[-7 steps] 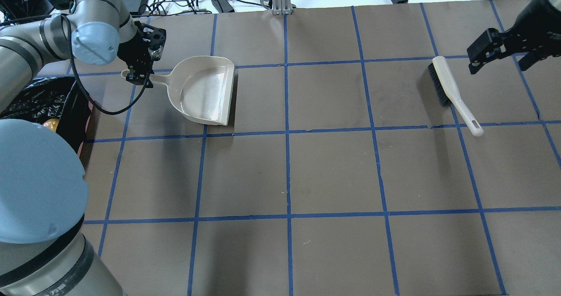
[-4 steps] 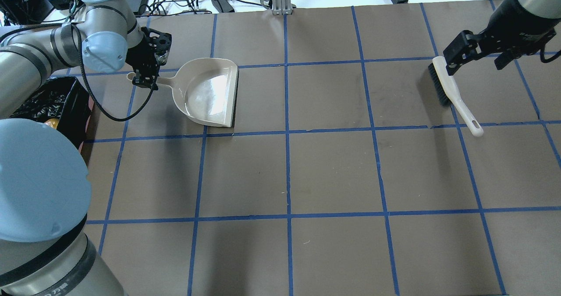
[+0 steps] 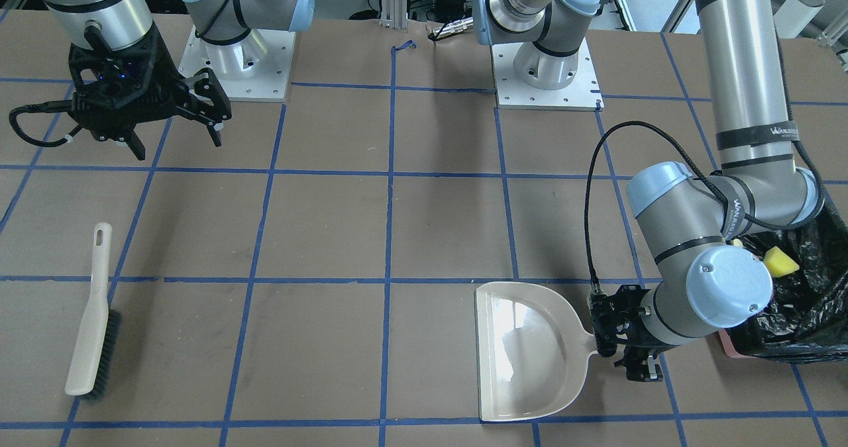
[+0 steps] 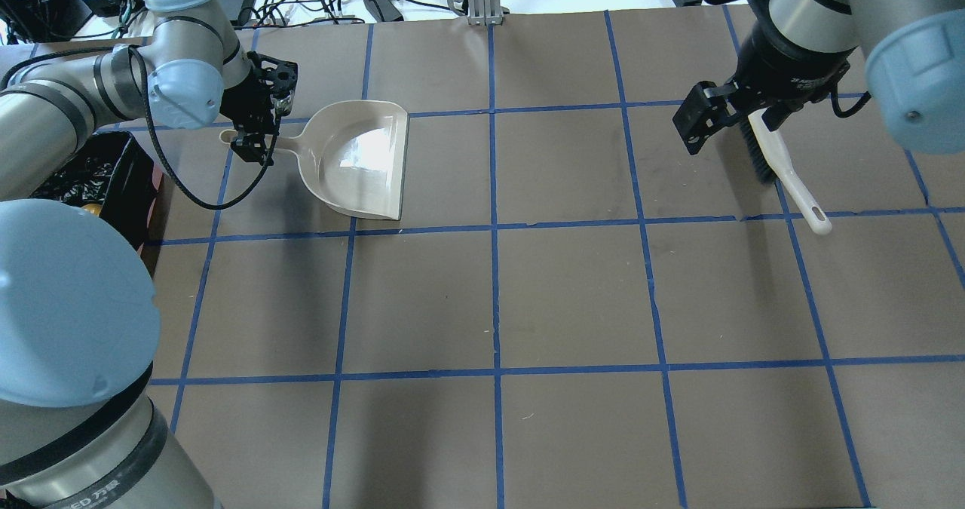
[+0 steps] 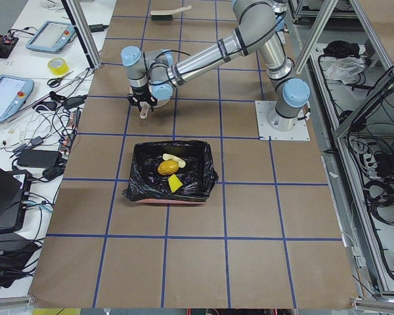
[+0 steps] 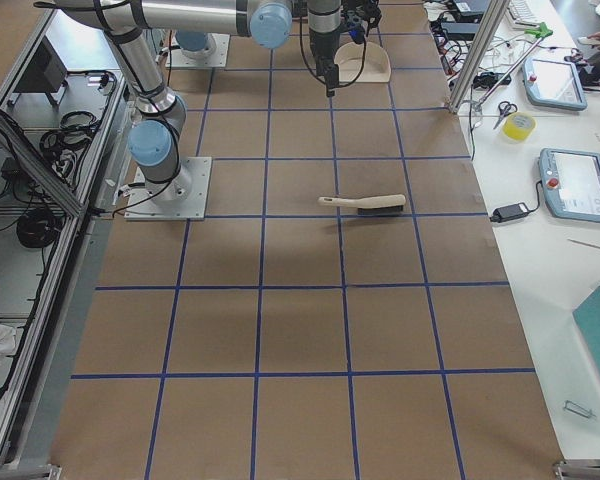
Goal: Sweep and dump trash into bin
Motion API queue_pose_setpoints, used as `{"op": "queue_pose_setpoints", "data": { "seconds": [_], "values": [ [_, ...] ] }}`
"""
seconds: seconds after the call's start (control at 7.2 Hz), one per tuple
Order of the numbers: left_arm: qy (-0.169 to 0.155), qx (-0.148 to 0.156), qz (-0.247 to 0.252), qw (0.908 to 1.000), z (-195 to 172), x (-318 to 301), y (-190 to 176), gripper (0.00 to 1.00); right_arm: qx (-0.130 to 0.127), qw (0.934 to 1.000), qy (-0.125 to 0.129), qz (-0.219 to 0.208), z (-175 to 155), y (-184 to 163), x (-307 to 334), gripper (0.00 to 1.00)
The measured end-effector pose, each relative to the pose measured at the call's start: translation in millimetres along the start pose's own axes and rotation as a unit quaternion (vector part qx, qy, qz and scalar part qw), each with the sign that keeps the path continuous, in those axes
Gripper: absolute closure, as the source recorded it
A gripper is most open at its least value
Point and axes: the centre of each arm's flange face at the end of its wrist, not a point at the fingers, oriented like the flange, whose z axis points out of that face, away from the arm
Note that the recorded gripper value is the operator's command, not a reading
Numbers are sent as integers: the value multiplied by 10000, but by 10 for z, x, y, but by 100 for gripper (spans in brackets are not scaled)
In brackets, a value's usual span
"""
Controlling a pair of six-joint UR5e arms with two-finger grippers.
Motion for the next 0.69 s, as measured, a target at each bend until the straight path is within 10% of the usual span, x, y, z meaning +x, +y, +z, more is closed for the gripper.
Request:
{"op": "queue_pose_setpoints", "data": {
  "seconds": [0.69],
  "values": [
    [141,72,-1071,9941,-1354,651,-62,19,-86,10000,-24,21,33,24,-30,0]
  ]
}}
